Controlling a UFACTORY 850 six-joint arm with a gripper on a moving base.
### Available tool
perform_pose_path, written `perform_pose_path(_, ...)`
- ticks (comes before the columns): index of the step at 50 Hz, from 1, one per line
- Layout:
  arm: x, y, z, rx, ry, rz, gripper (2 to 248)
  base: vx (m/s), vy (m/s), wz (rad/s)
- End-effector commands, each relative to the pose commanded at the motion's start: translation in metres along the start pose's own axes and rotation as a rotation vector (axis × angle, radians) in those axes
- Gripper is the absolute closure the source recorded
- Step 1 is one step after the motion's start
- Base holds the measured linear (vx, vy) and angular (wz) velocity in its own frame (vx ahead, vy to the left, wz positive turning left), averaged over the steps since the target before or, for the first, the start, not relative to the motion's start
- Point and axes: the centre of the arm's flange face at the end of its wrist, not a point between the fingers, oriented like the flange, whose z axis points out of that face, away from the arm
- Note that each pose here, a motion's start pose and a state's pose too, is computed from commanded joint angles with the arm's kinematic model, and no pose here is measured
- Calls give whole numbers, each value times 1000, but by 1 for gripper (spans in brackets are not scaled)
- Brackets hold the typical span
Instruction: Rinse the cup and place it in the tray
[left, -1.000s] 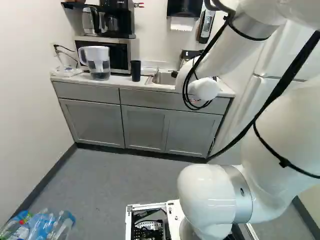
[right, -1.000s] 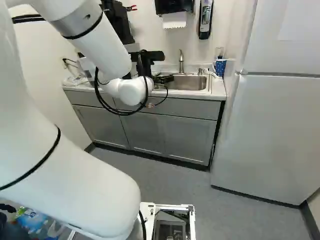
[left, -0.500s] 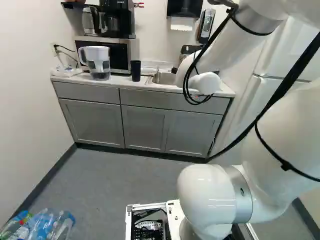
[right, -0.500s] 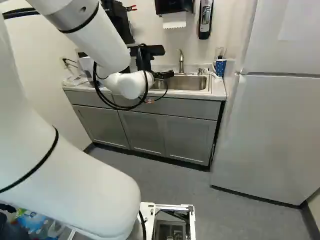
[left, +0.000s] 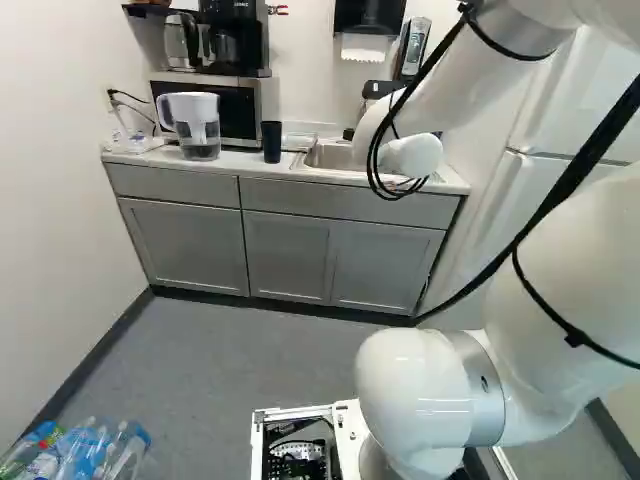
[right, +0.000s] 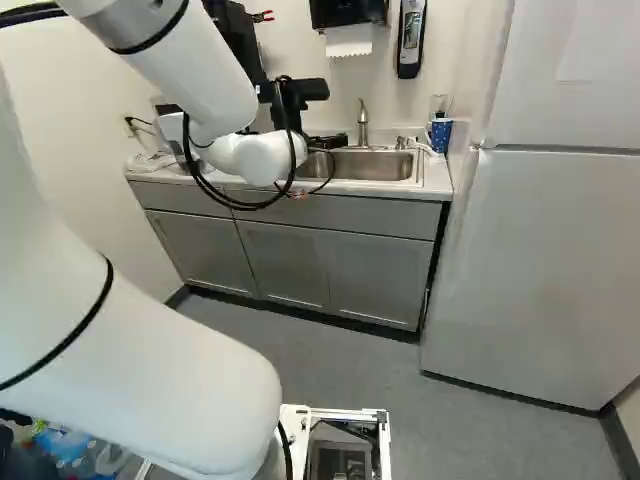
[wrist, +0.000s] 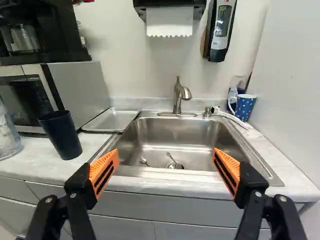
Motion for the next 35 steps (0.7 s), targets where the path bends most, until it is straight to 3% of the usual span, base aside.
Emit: perform_pose_path(35, 30, -1, 3, 2, -11, 0, 3, 0, 0, 0)
